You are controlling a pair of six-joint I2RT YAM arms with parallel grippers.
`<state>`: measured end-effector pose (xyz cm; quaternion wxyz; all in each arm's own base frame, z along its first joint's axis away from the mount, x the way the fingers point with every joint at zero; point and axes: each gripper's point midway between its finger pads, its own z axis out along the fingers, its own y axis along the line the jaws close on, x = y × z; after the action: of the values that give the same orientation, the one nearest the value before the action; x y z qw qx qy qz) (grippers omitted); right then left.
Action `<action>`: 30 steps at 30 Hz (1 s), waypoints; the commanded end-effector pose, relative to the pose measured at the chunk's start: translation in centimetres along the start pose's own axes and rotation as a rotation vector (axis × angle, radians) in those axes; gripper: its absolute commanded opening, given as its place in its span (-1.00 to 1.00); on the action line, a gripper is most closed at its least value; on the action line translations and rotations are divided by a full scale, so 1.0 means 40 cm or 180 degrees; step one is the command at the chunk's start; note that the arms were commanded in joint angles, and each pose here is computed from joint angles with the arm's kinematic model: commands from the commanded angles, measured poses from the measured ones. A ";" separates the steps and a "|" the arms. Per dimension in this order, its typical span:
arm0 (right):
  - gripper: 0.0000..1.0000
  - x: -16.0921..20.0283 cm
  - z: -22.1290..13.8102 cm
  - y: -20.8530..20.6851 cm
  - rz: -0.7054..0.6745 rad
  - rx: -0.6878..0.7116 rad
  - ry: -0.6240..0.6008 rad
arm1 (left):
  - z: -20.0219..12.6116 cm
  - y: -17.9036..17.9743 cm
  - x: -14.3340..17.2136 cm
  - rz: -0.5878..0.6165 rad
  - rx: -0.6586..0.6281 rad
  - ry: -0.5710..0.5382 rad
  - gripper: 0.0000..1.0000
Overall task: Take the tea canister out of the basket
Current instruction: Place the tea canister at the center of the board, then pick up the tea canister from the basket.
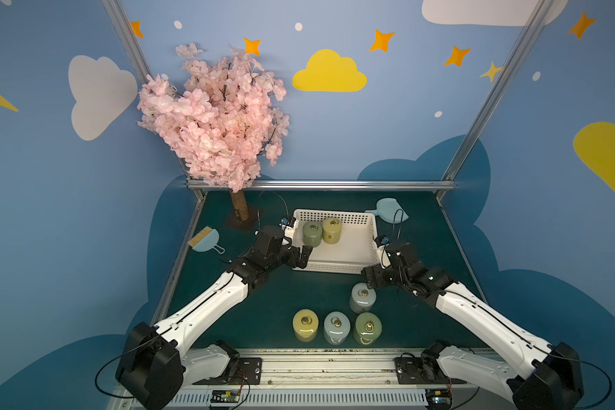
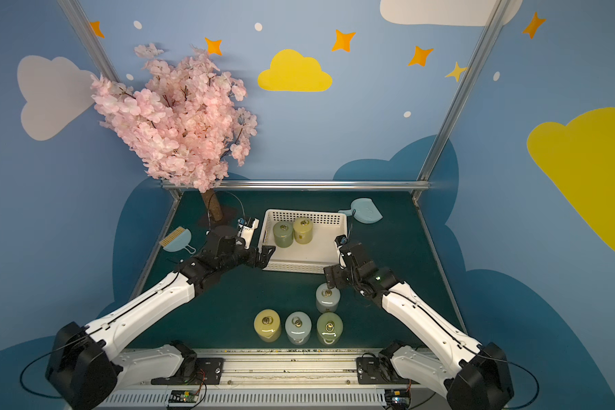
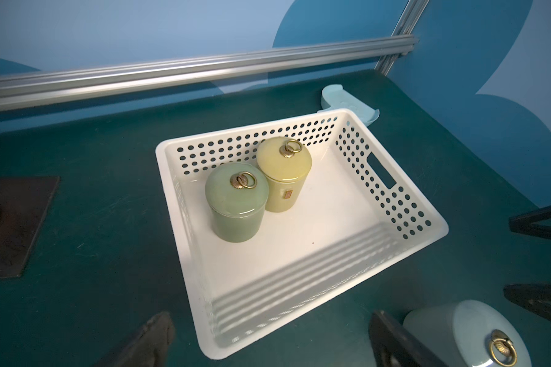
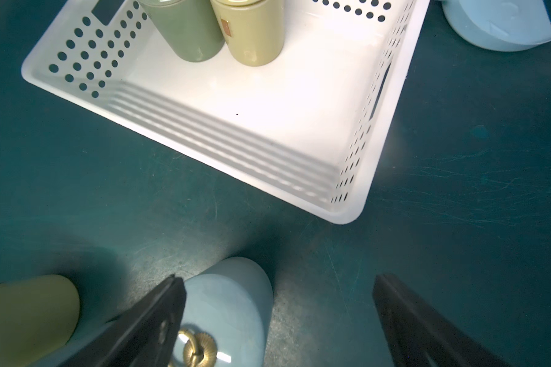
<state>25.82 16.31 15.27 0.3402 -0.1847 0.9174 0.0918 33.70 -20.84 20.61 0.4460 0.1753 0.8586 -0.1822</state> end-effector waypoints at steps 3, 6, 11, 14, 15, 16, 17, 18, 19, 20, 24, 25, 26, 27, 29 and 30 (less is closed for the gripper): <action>0.97 -0.020 -0.028 -0.026 -0.0043 0.0099 -0.0281 | 0.040 -0.008 -0.001 0.0025 0.0139 0.0271 1.00; 0.96 -0.015 -0.035 -0.034 -0.0014 0.0106 -0.0354 | 0.075 -0.003 -0.013 0.0034 0.0139 0.0340 1.00; 0.97 -0.015 -0.037 -0.030 -0.0030 0.0036 -0.0459 | 0.145 0.029 -0.009 0.0048 -0.0047 0.0589 1.00; 0.97 -0.013 -0.037 -0.034 -0.0013 0.0040 -0.0455 | 0.186 0.049 -0.011 0.0039 -0.0194 0.0707 1.00; 0.96 -0.013 -0.037 -0.034 -0.0013 0.0039 -0.0453 | 0.198 0.056 -0.009 0.0045 -0.0237 0.0739 1.00; 0.96 -0.012 -0.037 -0.035 -0.0001 0.0040 -0.0454 | 0.212 0.063 -0.009 0.0069 -0.0282 0.0767 1.00; 0.96 -0.012 -0.037 -0.035 0.0003 0.0039 -0.0456 | 0.226 0.069 -0.007 0.0101 -0.0317 0.0805 1.00; 0.97 -0.012 -0.037 -0.036 0.0004 0.0040 -0.0452 | 0.238 0.074 -0.006 0.0130 -0.0342 0.0834 1.00; 0.96 -0.012 -0.037 -0.037 0.0006 0.0042 -0.0454 | 0.252 0.079 -0.004 0.0161 -0.0375 0.0877 1.00; 0.97 -0.010 -0.036 -0.037 0.0007 0.0041 -0.0446 | 0.266 0.086 -0.001 0.0198 -0.0415 0.0919 1.00; 0.96 -0.010 -0.034 -0.039 0.0024 0.0041 -0.0444 | 0.314 0.096 0.010 0.0282 -0.0441 0.1057 1.00; 0.97 -0.009 -0.032 -0.040 0.0026 0.0045 -0.0432 | 0.325 0.098 0.014 0.0295 -0.0440 0.1083 1.00; 0.96 -0.008 -0.031 -0.040 0.0029 0.0040 -0.0427 | 0.336 0.100 0.015 0.0309 -0.0443 0.1101 1.00; 0.96 -0.009 -0.030 -0.041 0.0032 0.0040 -0.0426 | 0.346 0.101 0.020 0.0318 -0.0447 0.1131 1.00; 0.97 -0.008 -0.027 -0.041 0.0036 0.0032 -0.0415 | 0.363 0.108 0.021 0.0335 -0.0475 0.1167 1.00; 0.97 -0.006 -0.025 -0.041 0.0038 0.0030 -0.0403 | 0.370 0.111 0.022 0.0340 -0.0489 0.1178 1.00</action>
<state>25.89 14.38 16.05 0.3932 -0.1698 0.8987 0.0941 45.20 -24.25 11.37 0.3083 0.2093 0.9251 -0.0732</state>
